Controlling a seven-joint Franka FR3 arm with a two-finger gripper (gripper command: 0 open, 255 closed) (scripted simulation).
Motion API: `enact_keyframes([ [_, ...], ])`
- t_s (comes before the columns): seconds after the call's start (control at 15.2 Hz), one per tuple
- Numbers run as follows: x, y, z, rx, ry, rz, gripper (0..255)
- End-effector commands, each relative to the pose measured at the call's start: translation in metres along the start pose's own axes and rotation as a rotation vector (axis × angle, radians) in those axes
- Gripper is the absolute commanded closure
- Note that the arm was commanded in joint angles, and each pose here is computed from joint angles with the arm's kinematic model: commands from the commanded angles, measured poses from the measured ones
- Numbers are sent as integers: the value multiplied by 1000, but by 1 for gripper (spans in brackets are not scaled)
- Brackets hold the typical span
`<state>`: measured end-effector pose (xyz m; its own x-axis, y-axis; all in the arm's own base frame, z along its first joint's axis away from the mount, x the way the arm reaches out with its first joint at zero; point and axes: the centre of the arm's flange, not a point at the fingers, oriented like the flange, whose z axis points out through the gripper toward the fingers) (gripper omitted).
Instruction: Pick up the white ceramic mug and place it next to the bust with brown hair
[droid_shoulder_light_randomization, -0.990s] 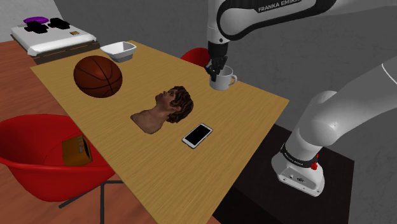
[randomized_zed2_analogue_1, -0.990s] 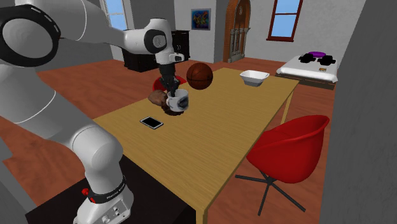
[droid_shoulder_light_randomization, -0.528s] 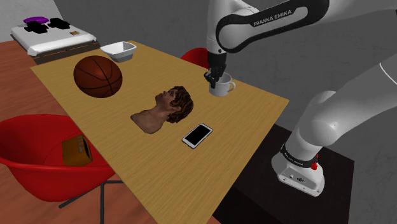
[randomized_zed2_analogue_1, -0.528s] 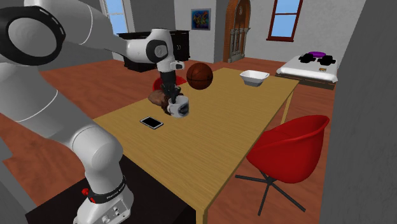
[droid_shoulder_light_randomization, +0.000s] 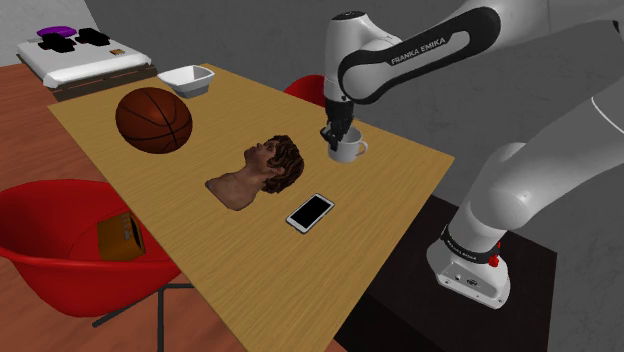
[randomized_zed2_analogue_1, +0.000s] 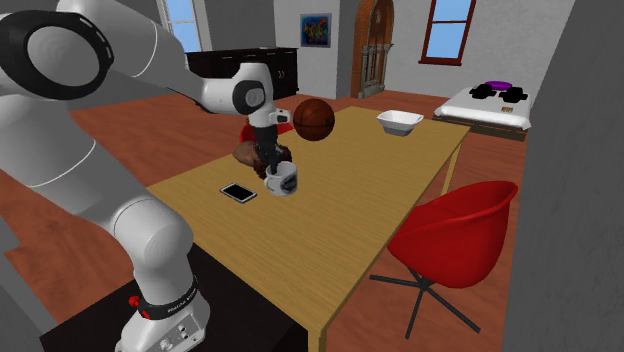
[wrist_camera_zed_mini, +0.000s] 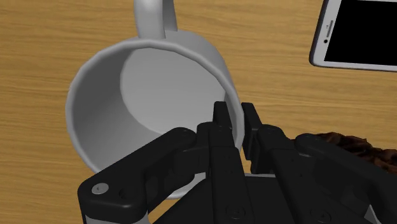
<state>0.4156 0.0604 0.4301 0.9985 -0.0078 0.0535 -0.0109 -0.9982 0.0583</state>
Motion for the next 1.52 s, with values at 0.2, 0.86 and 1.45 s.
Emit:
enact_keyframes([
  [0.2, -1, -2, 26, 0, 1, 0, 255],
  [0.86, -4, -4, 68, 0, 1, 0, 255],
  [1.45, -4, -4, 68, 0, 1, 0, 0],
])
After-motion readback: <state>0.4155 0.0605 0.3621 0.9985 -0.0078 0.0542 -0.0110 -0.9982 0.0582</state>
